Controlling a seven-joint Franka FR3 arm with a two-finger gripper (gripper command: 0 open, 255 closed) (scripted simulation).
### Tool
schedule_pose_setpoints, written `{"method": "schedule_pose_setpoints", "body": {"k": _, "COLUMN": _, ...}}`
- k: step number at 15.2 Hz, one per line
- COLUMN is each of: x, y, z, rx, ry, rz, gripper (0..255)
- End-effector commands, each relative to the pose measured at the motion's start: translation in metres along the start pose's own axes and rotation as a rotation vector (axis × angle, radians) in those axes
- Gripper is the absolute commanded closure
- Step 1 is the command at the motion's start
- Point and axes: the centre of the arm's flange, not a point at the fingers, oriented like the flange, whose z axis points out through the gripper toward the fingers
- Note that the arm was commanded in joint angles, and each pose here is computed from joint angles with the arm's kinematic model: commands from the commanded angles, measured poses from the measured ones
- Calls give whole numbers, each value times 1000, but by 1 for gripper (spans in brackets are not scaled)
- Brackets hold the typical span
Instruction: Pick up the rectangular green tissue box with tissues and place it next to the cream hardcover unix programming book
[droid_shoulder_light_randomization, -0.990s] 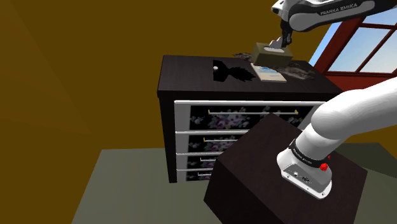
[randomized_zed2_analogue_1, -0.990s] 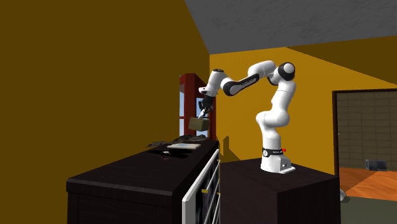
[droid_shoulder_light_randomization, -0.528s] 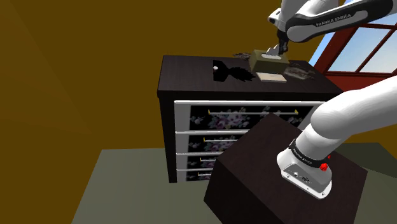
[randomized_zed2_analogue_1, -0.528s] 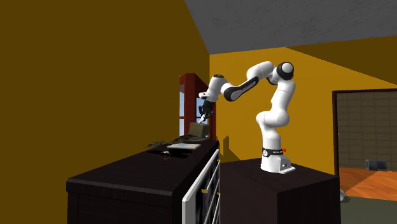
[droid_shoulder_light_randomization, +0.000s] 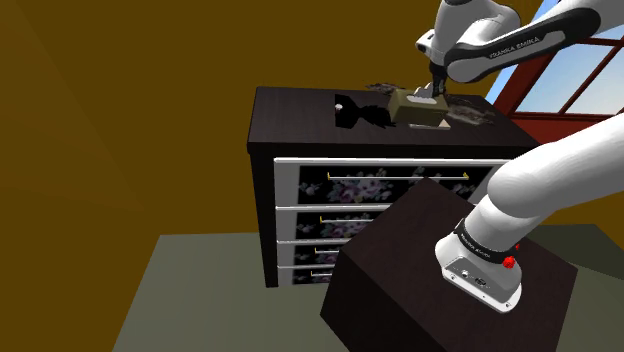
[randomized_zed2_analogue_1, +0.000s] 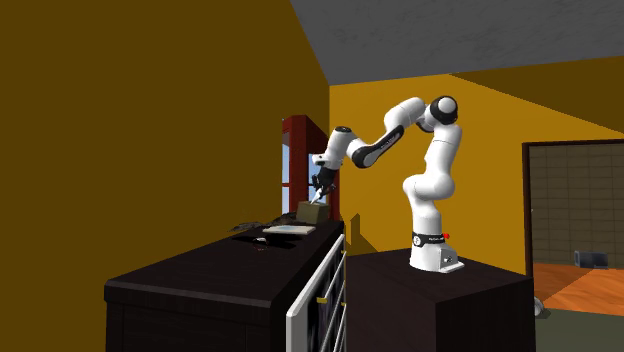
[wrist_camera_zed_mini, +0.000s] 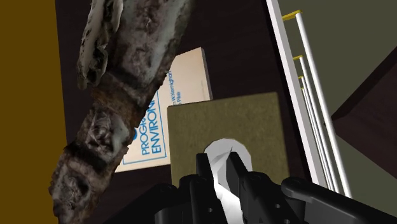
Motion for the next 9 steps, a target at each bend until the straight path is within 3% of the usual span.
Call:
{"method": "schedule_pose_setpoints", "body": {"k": 1, "x": 3, "y": -6, "z": 9, "rx": 0, "ry": 1, "rz": 0, "gripper": 255}}
{"method": "schedule_pose_setpoints", "body": {"k": 9, "x": 15, "y": -26, "z": 44, "rx": 0, "ry": 1, "rz": 0, "gripper": 255}}
